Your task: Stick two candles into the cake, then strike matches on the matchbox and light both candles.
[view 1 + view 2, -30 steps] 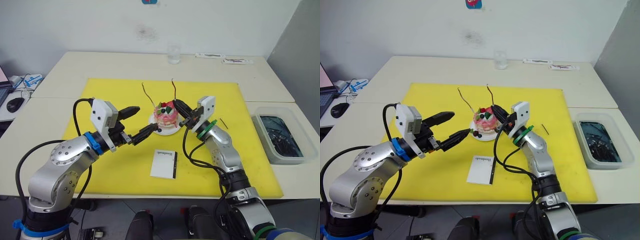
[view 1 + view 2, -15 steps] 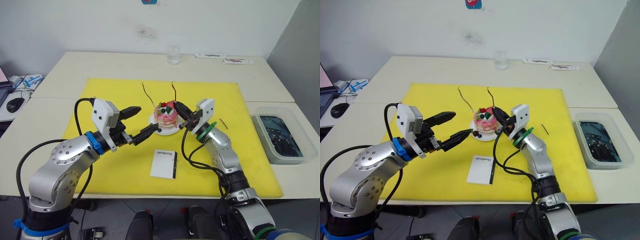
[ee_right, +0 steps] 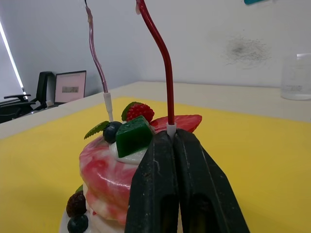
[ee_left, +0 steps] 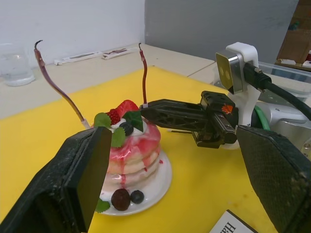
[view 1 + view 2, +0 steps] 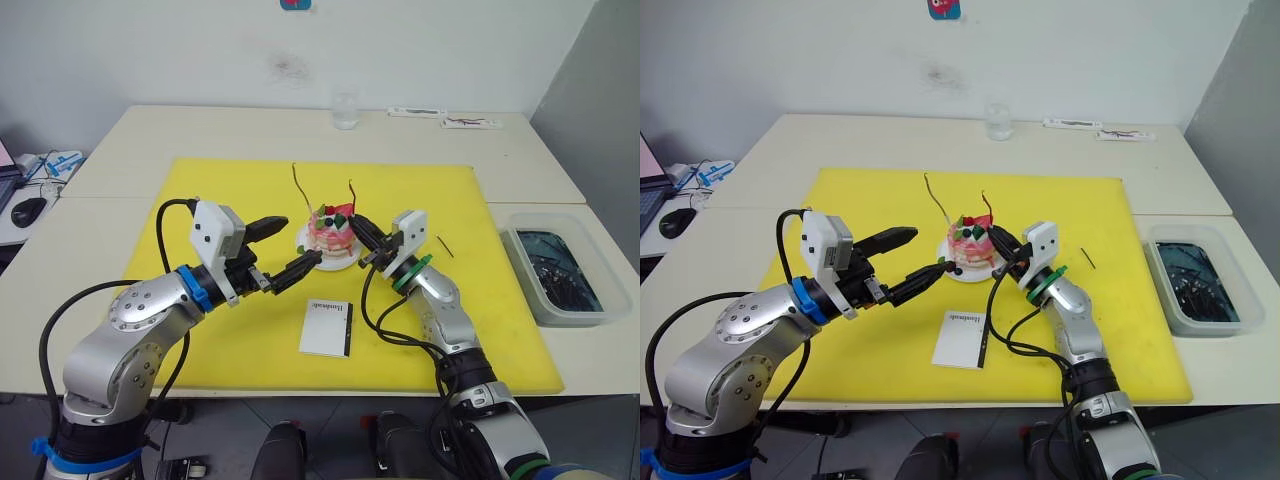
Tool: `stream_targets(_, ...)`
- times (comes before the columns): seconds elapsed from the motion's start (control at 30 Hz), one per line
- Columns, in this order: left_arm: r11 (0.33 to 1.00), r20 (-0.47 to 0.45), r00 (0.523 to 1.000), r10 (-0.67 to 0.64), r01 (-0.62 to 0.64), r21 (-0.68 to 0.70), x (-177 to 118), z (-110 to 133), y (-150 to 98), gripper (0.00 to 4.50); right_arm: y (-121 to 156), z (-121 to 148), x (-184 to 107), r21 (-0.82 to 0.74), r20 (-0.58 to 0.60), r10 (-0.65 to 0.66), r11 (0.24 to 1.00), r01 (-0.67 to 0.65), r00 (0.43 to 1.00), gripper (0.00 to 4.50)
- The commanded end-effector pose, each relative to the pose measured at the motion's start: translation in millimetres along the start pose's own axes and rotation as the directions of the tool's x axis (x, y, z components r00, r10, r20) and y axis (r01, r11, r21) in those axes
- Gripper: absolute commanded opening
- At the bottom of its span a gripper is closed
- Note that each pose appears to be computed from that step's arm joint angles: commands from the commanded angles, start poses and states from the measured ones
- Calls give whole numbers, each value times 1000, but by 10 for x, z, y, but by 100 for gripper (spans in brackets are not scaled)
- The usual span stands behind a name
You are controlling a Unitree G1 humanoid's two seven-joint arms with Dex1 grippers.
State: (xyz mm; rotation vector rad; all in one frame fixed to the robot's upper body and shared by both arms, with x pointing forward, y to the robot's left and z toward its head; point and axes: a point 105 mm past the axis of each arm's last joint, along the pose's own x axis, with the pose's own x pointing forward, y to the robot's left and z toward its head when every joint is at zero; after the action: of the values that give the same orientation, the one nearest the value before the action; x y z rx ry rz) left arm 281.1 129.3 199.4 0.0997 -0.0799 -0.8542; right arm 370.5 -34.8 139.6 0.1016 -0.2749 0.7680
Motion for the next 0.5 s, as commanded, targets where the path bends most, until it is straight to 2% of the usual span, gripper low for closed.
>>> stream_targets(0.03, 999, 33, 999, -16, 15, 33, 15, 97, -67, 450, 112, 2, 10, 18, -1, 56, 998, -56, 998, 3)
stream_targets(0.1, 999, 33, 999, -18, 17, 34, 22, 90, -71, 450, 86, 25, 17, 19, 5, 38, 999, -38, 999, 3)
stream_targets(0.2, 999, 32, 999, -23, 22, 38, 32, 84, -82, 450, 76, 62, 24, 11, 18, 34, 999, -34, 999, 70)
stream_targets(0.47, 999, 34, 999, -25, 23, 46, 46, 76, -89, 450, 71, 258, 24, -31, 69, 40, 999, -38, 997, 360)
stream_targets(0.5, 999, 32, 999, -22, 21, 48, 43, 72, -86, 450, 77, 272, 5, -36, 66, 46, 998, -44, 997, 360)
